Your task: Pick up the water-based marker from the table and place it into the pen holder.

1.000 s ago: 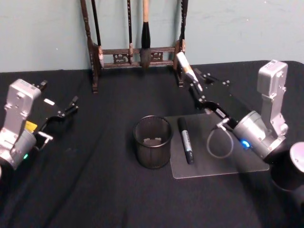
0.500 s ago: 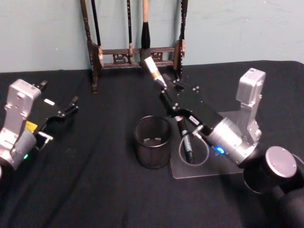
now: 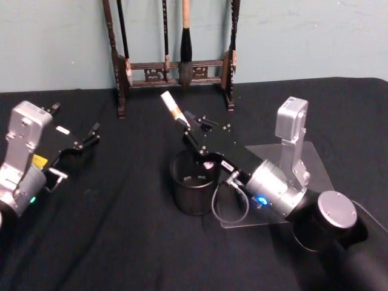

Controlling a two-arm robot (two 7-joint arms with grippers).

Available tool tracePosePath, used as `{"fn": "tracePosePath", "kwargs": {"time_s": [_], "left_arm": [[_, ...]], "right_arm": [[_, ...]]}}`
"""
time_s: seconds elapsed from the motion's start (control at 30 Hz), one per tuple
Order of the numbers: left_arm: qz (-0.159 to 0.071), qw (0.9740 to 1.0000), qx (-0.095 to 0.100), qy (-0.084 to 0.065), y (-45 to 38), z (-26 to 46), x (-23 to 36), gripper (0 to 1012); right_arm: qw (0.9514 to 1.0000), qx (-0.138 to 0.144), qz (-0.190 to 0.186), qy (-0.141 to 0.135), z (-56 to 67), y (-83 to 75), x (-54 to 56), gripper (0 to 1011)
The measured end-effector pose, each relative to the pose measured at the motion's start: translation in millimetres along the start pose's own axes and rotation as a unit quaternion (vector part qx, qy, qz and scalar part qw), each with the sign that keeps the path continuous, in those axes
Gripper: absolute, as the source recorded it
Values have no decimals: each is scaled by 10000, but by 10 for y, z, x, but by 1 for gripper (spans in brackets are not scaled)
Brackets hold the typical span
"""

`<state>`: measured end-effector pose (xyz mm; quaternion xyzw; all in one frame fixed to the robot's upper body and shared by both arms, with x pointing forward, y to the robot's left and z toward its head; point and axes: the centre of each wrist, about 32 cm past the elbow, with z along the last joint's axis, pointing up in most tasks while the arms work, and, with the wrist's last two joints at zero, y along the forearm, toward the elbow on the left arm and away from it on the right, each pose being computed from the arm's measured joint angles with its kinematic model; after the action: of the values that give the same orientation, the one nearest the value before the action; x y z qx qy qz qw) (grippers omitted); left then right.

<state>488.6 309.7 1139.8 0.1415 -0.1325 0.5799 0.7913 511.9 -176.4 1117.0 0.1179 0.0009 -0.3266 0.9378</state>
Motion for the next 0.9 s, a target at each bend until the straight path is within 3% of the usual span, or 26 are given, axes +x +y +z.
{"fn": "tracePosePath", "kwargs": {"time_s": [0.9], "left_arm": [[0, 10000, 0, 0, 0, 0, 0, 1001]], "right_arm": [[9996, -279, -62, 83, -97, -33, -26, 178]]}}
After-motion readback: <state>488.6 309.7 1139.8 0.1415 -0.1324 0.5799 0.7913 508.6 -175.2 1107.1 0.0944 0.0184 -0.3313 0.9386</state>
